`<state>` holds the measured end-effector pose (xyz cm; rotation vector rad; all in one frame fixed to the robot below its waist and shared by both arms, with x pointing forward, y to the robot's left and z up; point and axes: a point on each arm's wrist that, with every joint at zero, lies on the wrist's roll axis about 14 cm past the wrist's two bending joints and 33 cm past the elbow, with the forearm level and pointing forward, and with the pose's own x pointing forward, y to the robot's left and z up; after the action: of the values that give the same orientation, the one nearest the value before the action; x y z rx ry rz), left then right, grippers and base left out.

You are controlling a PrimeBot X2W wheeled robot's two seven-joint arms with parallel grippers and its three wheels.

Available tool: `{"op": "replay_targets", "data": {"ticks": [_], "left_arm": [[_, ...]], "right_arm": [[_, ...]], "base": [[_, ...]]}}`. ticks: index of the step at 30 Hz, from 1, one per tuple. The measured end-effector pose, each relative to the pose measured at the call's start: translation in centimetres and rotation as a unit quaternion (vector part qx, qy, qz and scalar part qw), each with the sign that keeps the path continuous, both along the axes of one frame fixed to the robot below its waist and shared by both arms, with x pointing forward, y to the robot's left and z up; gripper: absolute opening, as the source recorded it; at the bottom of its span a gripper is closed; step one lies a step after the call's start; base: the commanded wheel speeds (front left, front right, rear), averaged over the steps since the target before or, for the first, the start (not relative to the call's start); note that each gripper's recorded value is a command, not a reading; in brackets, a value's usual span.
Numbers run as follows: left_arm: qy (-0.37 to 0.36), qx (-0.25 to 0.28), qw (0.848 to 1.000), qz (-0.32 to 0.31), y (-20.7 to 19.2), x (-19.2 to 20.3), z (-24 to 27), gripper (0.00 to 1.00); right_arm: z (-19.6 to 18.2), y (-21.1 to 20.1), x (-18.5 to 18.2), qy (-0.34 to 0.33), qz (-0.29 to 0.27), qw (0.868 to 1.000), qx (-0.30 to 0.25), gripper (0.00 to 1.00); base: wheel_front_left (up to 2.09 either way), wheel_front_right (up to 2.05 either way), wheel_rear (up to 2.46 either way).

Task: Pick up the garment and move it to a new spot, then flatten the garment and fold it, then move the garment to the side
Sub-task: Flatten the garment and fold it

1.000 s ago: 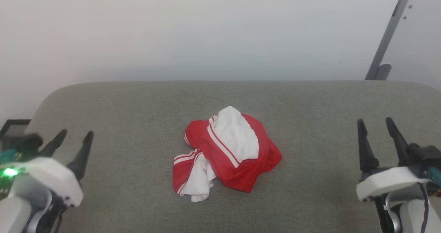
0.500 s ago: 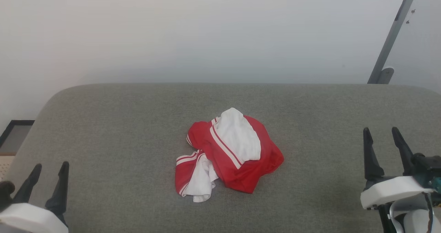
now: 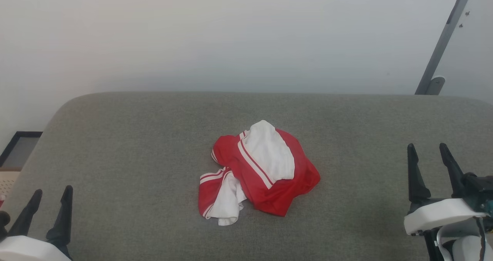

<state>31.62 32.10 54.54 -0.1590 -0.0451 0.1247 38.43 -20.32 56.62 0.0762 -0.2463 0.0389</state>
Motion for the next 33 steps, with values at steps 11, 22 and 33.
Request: {"op": "replay_targets", "data": {"ticks": [11,22,33], "left_arm": [[0.007,-0.005,1.0,0.008,0.2,-1.0,-0.4,1.0],[0.008,-0.014,1.0,0.02,0.2,-2.4,-0.9,1.0],[0.016,-0.027,0.998,0.052,1.1,-3.7,-1.7,1.0]], "right_arm": [[-0.8,3.2,1.0,0.017,0.047,0.999,-0.007,1.0],[-2.8,9.9,3.2,0.086,0.146,0.985,-0.026,1.0],[-6.8,16.5,4.9,0.193,0.242,0.949,-0.062,1.0]], "base": [[0.0,0.0,0.0],[0.0,0.0,0.0],[0.0,0.0,0.0]]}}
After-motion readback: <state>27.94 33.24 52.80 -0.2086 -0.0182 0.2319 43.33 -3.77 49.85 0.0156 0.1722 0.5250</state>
